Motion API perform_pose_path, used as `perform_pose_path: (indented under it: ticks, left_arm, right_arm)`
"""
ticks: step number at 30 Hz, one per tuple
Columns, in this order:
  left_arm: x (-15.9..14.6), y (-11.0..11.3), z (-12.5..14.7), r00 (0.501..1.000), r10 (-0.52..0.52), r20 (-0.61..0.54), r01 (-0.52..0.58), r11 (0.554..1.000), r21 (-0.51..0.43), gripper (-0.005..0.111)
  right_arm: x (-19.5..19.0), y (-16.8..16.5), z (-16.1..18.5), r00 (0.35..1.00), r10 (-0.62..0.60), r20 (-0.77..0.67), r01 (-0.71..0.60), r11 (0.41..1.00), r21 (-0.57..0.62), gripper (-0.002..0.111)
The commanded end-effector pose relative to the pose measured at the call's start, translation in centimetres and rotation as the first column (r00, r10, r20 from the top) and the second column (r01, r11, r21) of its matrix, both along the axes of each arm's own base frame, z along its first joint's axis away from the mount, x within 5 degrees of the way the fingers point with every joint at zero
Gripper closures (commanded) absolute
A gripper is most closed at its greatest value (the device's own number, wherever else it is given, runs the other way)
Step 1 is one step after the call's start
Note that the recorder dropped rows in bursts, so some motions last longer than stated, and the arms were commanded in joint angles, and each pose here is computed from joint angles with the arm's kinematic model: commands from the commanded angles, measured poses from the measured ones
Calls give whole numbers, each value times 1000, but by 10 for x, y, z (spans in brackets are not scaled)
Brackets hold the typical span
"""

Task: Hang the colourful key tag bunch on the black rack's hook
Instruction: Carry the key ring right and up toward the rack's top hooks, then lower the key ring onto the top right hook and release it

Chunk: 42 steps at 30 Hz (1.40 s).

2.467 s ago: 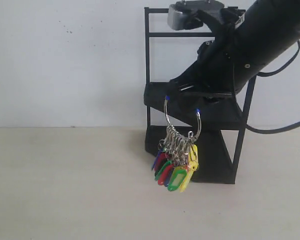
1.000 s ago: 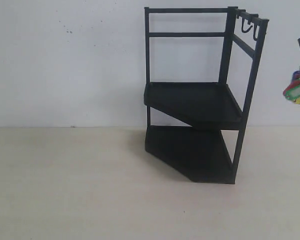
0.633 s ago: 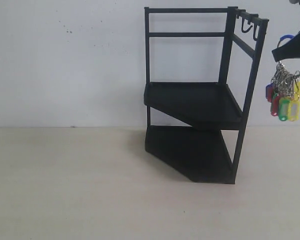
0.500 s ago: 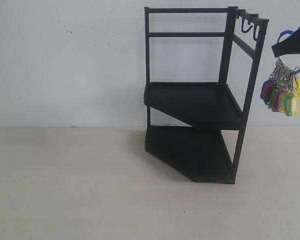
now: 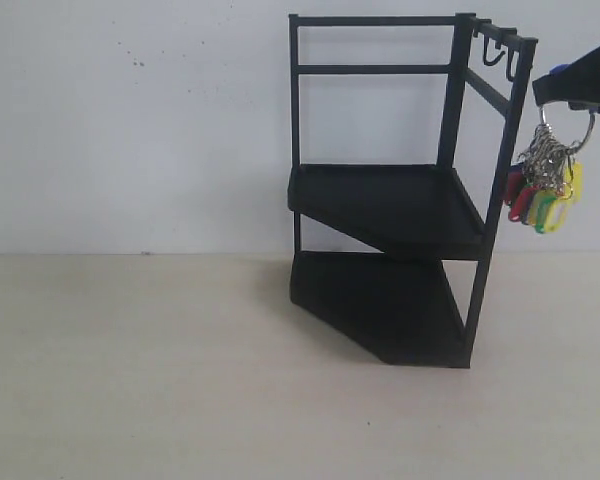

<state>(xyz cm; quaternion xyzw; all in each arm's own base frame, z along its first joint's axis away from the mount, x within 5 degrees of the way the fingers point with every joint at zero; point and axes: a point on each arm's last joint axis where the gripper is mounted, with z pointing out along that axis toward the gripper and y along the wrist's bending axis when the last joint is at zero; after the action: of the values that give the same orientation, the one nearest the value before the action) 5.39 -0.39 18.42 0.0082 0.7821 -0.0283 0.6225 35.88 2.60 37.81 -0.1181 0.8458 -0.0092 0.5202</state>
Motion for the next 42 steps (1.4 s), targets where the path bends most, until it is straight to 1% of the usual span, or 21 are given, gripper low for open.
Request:
perform_pose_path:
  ticks: [1,5,8,12,13,20,26,31,33,37,42]
  left_arm:
    - [0,0,1,1000,3,6,-3,1000,-7,102]
    - [0,0,1,1000,3,6,-3,1000,-7,102]
    - [0,0,1,1000,3,6,-3,1000,-7,102]
    - [0,0,1,1000,3,6,-3,1000,-7,102]
    - [0,0,1,1000,3,6,-3,1000,-7,102]
    - [0,0,1,1000,3,6,-3,1000,-7,102]
    - [0,0,1,1000,3,6,-3,1000,-7,102]
    - [0,0,1,1000,3,6,-3,1000,-7,102]
    - [0,0,1,1000,3,6,-3,1000,-7,102]
    - [0,0,1,1000,3,6,-3,1000,-7,102]
    - [0,0,1,1000,3,6,-3,1000,-7,102]
  right_arm:
    - [0,-2,6,1000,2,31,-2,1000,-3,108]
    - [0,-2,7,997,48,53,-43,994,-96,108]
    - [2,-2,10,993,63,95,-49,990,-136,108]
    - [1,4,10,986,142,91,-115,960,-255,108]
    - [1,4,10,985,148,89,-120,957,-266,108]
    - [3,4,15,979,135,152,-96,965,-243,108]
    - [3,6,15,978,137,157,-98,966,-239,108]
    - [0,27,15,965,218,149,-170,944,-284,108]
    - [-1,34,15,959,237,152,-187,940,-285,108]
    - [-1,34,15,965,214,152,-175,956,-235,108]
    - [-2,33,12,970,210,119,-180,958,-223,108]
